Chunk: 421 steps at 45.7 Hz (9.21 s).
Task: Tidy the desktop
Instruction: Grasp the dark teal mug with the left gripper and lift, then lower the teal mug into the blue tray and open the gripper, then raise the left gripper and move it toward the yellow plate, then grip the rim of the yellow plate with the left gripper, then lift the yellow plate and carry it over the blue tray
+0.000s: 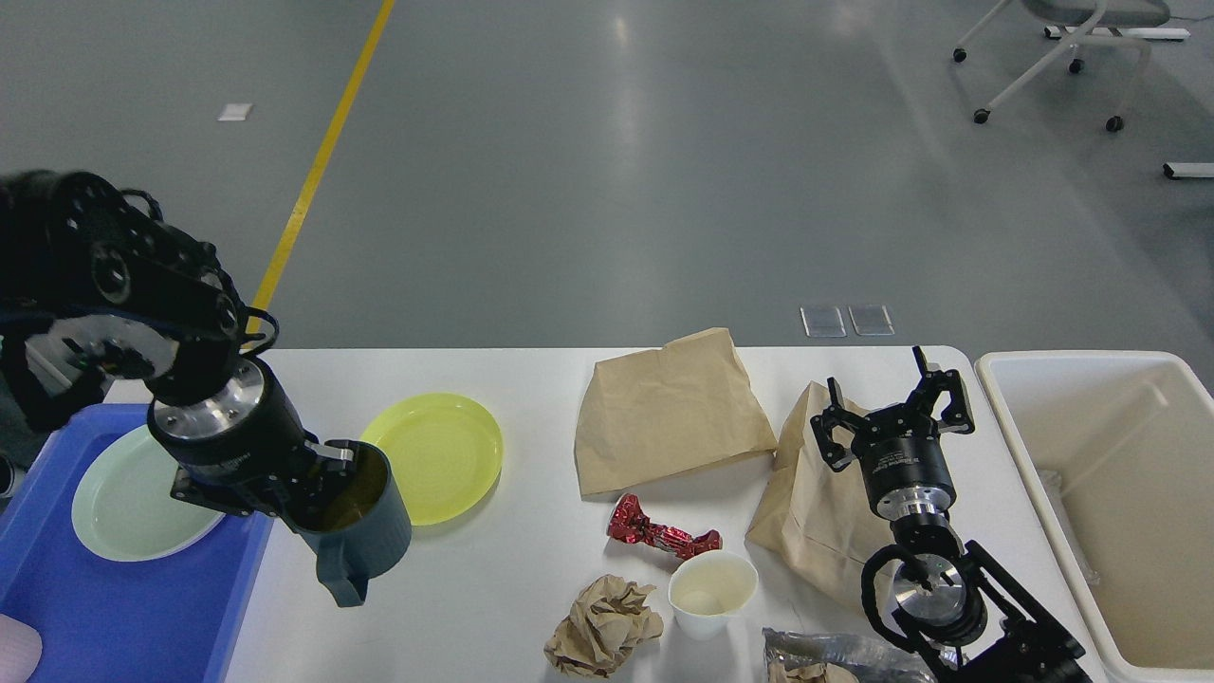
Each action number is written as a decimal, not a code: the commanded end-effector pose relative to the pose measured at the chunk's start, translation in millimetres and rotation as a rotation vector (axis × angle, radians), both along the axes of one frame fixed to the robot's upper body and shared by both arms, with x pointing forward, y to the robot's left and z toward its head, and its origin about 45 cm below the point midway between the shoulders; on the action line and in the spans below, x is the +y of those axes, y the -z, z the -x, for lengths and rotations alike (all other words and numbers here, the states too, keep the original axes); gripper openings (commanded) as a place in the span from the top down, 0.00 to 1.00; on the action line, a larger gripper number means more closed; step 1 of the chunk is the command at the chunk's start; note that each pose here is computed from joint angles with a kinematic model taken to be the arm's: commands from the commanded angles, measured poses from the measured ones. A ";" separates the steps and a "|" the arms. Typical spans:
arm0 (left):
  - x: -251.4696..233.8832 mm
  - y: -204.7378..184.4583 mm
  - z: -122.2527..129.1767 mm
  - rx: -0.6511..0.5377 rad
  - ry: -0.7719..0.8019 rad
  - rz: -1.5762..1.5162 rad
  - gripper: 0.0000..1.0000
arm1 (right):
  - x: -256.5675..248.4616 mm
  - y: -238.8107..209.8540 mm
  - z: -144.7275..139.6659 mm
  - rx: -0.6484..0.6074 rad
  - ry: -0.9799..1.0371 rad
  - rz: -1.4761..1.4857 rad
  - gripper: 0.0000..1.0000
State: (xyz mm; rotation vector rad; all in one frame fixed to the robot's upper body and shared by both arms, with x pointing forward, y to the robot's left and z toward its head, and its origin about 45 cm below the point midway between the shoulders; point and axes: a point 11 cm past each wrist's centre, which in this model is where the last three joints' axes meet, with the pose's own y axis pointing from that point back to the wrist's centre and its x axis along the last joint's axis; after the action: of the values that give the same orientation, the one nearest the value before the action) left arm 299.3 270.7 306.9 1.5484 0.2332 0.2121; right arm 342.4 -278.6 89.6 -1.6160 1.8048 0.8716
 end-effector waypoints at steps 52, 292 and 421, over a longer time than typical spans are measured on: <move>175.0 18.1 23.9 0.017 -0.206 -0.041 1.00 | 0.4 0.1 0.1 0.000 0.000 -0.001 0.00; 36.0 194.7 -49.3 -0.396 -0.580 0.070 0.07 | -0.3 0.0 0.0 0.000 0.000 0.000 0.00; 20.7 243.2 -30.6 -0.354 -0.944 0.172 0.91 | -0.3 0.0 0.0 0.000 0.000 0.000 0.00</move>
State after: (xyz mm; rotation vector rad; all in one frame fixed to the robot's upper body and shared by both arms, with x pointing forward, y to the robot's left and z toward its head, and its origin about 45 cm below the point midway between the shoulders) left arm 330.0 292.7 64.0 1.1114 0.6654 1.1680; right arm 342.4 -278.8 89.7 -1.6160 1.8052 0.8708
